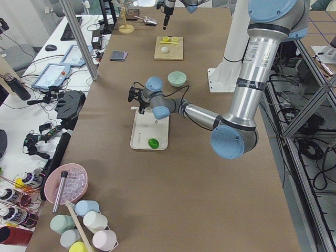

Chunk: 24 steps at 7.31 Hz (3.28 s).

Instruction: Put spoon and bun in bowl

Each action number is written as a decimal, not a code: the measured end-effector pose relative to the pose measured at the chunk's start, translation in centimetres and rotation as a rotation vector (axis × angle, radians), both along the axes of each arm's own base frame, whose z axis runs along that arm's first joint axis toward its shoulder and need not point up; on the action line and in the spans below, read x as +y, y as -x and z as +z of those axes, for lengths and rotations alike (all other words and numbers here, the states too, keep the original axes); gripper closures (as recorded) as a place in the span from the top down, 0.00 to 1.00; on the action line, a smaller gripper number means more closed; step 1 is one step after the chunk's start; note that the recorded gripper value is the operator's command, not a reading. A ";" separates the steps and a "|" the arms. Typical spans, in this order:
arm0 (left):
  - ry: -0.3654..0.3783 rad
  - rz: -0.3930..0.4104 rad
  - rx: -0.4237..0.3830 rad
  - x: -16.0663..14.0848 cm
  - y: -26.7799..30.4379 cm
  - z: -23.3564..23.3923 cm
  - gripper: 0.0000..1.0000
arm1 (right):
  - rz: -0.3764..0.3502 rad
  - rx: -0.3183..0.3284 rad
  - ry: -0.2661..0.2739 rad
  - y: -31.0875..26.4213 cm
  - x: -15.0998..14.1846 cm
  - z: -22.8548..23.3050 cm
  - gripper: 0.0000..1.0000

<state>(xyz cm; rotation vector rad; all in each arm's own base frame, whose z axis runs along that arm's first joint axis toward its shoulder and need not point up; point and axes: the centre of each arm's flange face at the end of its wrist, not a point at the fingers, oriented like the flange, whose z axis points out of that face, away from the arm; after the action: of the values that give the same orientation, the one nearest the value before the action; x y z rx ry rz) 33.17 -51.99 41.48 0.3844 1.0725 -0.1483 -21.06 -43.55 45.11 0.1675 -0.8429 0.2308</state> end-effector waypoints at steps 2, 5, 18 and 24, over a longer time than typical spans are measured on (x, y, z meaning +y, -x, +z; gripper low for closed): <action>0.061 0.004 0.131 3.5 -5.3 -6.2 0.00 | 0.001 -0.007 0.002 0.3 0.2 -0.4 0.99; 0.123 -0.020 0.194 9.0 -14.6 -15.0 0.00 | 0.001 -0.004 -0.013 0.7 0.5 -0.9 0.99; -0.139 0.210 -0.196 1.8 5.4 -11.0 0.99 | -0.003 0.120 -0.021 8.9 -0.3 -6.0 0.95; -0.208 0.267 -0.281 0.0 14.9 -4.3 0.99 | 0.003 0.223 -0.037 19.3 0.9 -5.2 0.44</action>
<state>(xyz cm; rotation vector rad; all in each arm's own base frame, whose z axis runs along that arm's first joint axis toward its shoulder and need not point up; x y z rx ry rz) 18.31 -51.94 37.20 0.4301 0.8527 0.2511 -40.37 -42.60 39.94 0.2246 -0.6260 0.1951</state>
